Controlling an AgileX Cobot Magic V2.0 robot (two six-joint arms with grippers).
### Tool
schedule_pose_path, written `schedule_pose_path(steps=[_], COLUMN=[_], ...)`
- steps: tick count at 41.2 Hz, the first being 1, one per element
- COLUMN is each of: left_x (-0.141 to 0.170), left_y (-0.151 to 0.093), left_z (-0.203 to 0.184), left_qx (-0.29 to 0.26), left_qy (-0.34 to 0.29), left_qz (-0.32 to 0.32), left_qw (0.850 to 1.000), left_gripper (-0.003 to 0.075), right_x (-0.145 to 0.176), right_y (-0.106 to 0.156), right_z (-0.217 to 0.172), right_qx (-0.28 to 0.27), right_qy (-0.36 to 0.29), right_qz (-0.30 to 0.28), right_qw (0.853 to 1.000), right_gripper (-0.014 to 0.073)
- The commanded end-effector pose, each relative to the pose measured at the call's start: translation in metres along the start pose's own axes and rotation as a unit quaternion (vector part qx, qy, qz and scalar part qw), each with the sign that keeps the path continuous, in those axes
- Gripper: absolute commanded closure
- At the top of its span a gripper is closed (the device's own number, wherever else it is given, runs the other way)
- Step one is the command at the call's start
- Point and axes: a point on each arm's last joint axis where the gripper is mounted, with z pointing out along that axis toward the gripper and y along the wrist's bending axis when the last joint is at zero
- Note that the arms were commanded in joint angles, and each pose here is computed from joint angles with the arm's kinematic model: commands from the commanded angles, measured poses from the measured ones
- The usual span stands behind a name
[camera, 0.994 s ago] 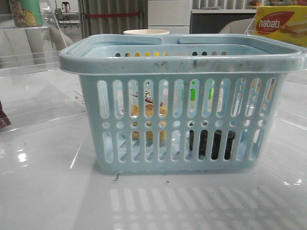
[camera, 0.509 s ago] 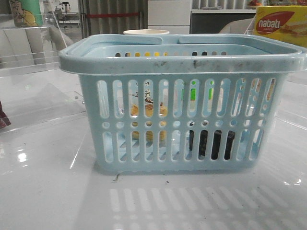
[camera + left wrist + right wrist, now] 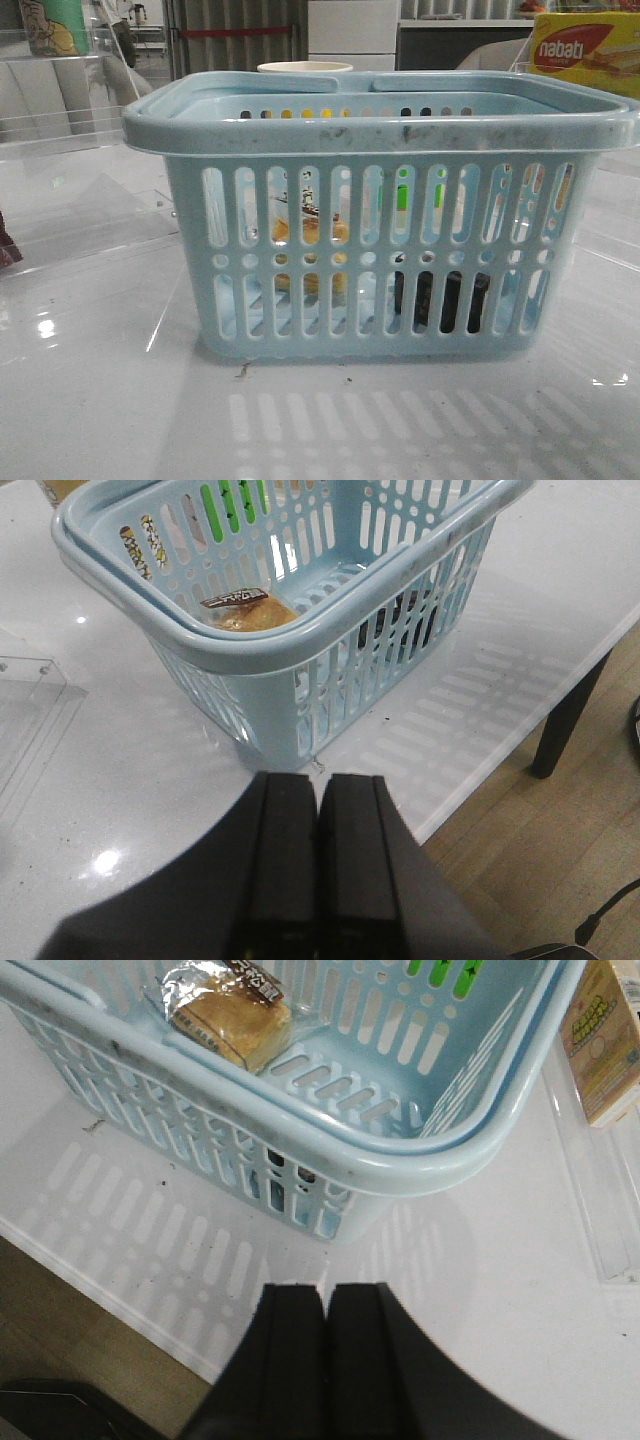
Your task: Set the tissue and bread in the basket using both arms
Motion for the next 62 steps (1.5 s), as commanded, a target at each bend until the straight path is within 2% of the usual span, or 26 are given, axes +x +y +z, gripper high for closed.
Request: schedule_pose_path(steps=[1, 23, 30, 37, 41, 47, 53, 62], left_x=[-0.014, -0.014, -0.008, 0.016, 0.035, 0.068, 0.092, 0.099], left_y=[0.001, 0.001, 0.01, 0.02, 0.021, 0.019, 0.009, 0.016], left_z=[-0.005, -0.009, -0.018, -0.025, -0.03, -0.034, -0.04, -0.03], left_qx=[-0.005, -0.006, -0.07, -0.165, -0.221, -0.296, -0.346, -0.358], left_qy=[-0.048, -0.057, -0.067, -0.135, -0.183, -0.206, -0.244, -0.226], left_qz=[-0.001, 0.0, 0.042, 0.037, 0.021, -0.009, -0.021, -0.049], left_qw=[0.999, 0.998, 0.994, 0.976, 0.958, 0.933, 0.906, 0.905], left_gripper=[0.063, 0.063, 0.0629, 0.0629, 0.0629, 0.063, 0.0629, 0.0629], right_x=[-0.012, -0.012, -0.012, -0.012, -0.012, -0.012, -0.012, -0.011], right_y=[-0.002, -0.002, -0.002, -0.002, -0.002, -0.002, -0.002, -0.002], right_z=[-0.006, -0.006, -0.006, -0.006, -0.006, -0.006, -0.006, -0.007], right_qx=[0.007, 0.007, 0.007, 0.007, 0.007, 0.007, 0.007, 0.007], right_qy=[-0.046, -0.046, -0.046, -0.046, -0.046, -0.046, -0.046, -0.043], right_qz=[-0.009, -0.009, -0.009, -0.009, -0.009, -0.009, -0.009, -0.009], right_qw=[0.999, 0.999, 0.999, 0.999, 0.999, 0.999, 0.999, 0.999], right_gripper=[0.0538, 0.0538, 0.0538, 0.0538, 0.0538, 0.0538, 0.0538, 0.0538])
